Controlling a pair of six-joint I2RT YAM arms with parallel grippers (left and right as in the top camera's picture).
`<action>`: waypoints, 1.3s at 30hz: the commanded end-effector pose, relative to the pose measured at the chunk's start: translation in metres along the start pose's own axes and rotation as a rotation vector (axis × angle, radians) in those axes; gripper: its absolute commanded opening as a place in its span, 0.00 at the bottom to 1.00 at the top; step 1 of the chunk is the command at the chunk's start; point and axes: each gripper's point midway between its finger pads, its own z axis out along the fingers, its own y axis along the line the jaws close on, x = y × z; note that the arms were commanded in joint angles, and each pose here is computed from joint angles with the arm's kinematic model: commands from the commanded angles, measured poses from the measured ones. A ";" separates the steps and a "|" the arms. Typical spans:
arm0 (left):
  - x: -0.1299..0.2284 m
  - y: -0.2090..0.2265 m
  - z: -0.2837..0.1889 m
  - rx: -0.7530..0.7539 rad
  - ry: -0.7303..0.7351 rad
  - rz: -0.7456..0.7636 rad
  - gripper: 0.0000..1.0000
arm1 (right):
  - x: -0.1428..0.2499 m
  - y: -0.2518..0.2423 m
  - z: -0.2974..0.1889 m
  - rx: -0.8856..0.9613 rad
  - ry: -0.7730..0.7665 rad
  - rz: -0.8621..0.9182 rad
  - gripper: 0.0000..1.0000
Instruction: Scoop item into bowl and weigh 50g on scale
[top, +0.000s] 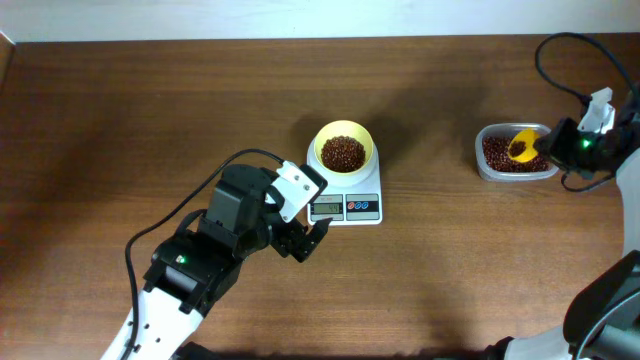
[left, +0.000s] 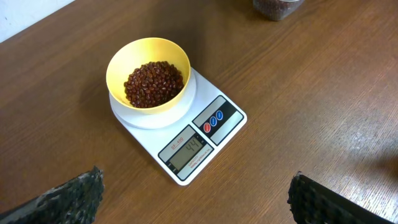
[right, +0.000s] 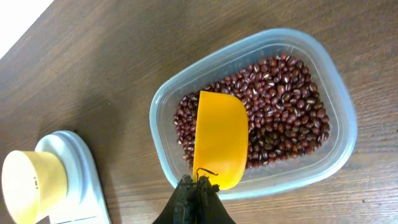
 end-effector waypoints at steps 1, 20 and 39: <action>0.001 -0.001 -0.001 0.009 -0.006 0.002 0.99 | -0.008 0.004 -0.014 -0.047 -0.030 0.003 0.04; 0.001 -0.001 -0.001 0.009 -0.006 0.002 0.99 | -0.003 -0.011 0.038 0.126 0.026 -0.100 0.04; 0.001 -0.001 -0.001 0.009 -0.007 0.002 0.99 | 0.013 -0.010 0.060 -0.012 0.116 -0.003 0.04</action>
